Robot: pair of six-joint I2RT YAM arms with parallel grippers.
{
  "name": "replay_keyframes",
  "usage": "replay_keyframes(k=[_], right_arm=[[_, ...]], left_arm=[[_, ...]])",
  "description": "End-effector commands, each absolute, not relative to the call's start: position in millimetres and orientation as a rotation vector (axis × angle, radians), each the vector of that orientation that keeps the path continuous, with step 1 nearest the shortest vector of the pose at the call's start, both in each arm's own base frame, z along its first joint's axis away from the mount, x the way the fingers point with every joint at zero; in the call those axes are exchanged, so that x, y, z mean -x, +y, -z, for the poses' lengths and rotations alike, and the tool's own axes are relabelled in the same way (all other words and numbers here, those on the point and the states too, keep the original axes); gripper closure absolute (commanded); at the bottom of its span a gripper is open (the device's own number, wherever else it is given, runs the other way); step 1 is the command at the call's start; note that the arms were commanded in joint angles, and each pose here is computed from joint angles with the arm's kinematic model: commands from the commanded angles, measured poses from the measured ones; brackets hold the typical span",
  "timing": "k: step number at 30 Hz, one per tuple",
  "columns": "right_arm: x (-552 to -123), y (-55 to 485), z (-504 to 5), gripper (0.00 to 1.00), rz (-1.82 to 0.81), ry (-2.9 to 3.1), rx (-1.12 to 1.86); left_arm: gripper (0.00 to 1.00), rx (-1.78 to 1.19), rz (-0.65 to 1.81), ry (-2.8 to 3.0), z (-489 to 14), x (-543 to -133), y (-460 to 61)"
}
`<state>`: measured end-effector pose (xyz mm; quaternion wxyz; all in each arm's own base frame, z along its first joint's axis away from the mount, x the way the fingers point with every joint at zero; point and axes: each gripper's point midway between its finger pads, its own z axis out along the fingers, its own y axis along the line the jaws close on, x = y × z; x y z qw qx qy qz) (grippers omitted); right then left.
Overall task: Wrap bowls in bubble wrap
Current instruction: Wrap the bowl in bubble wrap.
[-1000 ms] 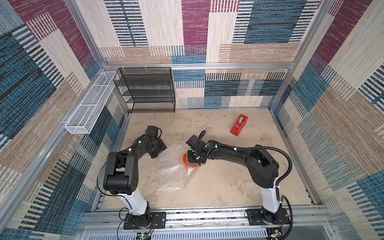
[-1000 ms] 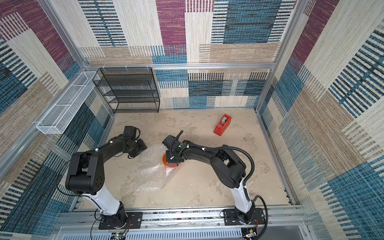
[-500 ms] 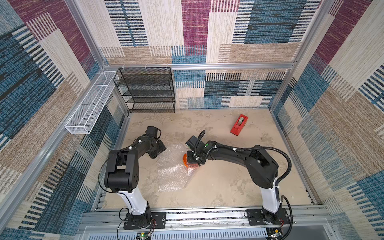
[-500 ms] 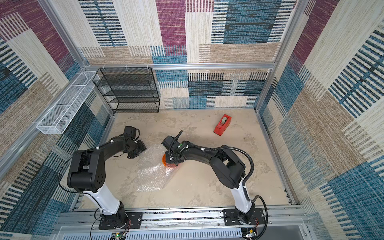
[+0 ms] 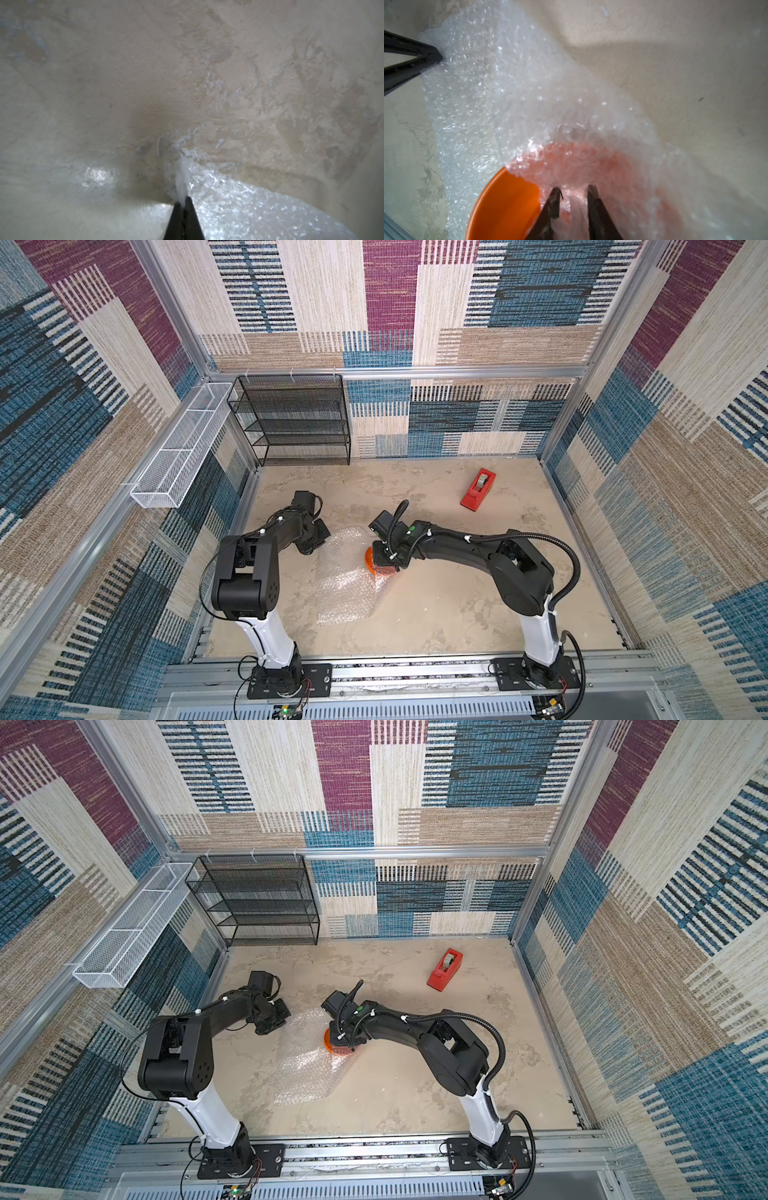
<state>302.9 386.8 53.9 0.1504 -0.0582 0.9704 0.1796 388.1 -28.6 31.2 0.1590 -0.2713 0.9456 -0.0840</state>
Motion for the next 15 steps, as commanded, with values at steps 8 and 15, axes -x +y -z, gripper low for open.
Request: replay_keyframes(k=[8, 15], right_arm=[[-306, 385, -50, 0.73, -0.441, 2.790, 0.168], [-307, 389, -49, 0.72, -0.433, 2.791, 0.170]], left_arm=[[1.00, 0.668, 0.428, 2.626, -86, -379, -51], [1.00, 0.560, 0.614, 2.585, -117, -352, -89]])
